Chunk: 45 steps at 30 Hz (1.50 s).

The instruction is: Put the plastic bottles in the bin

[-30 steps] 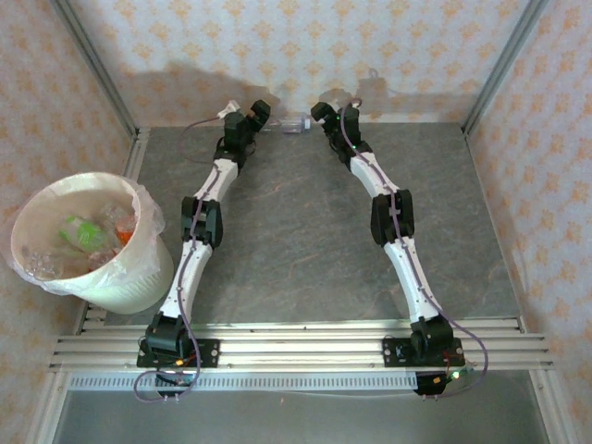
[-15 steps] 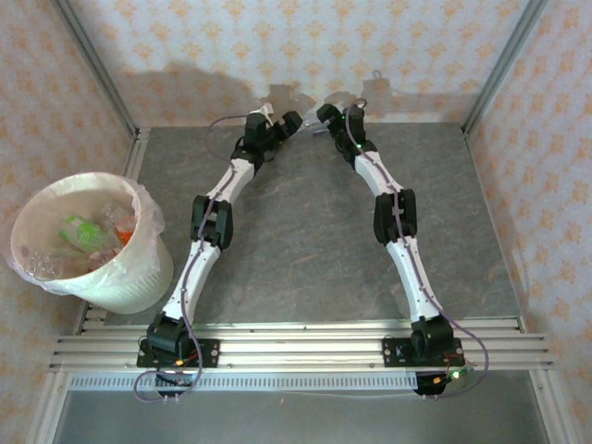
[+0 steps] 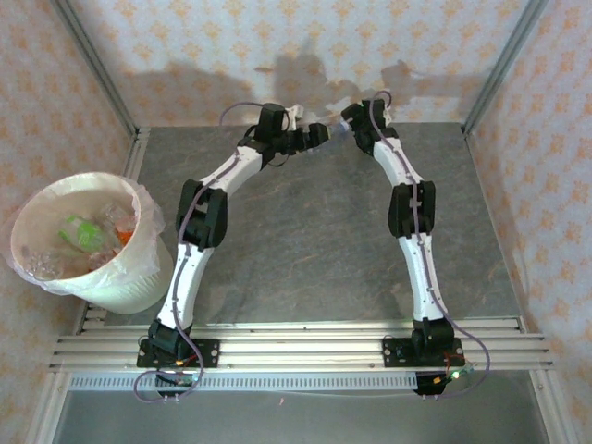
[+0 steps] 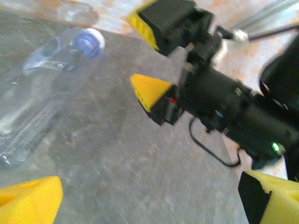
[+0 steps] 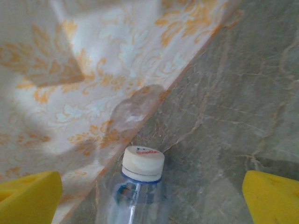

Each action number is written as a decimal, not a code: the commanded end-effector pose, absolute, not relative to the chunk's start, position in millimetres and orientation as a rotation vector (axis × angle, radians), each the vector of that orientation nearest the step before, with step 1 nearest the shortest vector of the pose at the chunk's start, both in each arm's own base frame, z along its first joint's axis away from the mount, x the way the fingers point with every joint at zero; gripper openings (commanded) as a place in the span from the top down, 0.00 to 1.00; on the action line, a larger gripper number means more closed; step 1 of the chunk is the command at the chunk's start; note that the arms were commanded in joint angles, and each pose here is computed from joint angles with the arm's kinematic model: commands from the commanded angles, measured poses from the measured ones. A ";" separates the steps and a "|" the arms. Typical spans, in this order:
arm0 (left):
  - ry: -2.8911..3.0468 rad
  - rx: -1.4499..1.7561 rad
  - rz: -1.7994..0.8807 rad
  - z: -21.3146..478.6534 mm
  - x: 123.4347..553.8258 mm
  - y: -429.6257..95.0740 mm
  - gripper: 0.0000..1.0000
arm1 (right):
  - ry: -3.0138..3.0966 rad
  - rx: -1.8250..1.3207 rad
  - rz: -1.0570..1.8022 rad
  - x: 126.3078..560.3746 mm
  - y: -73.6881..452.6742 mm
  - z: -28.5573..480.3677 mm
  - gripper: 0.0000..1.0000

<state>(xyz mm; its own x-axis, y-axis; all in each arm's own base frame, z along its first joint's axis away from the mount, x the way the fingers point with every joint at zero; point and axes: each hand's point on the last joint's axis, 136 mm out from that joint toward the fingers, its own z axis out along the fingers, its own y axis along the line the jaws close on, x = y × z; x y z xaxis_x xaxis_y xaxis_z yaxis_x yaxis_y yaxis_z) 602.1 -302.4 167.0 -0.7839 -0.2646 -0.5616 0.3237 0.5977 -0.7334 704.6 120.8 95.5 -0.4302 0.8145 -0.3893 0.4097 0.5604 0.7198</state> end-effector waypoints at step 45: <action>2.076 0.216 -1.427 168.6 566.1 -374.1 0.00 | 2.284 0.902 0.348 632.8 132.5 86.3 0.44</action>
<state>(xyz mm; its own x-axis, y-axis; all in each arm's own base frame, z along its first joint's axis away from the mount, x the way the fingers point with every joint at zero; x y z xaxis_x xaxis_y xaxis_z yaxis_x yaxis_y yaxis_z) 581.7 -362.0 86.7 -0.8650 -0.2003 -0.4600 0.3123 0.5026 -0.8061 629.6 141.5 46.5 -0.5829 0.7130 -0.3895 0.5560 0.6997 0.4487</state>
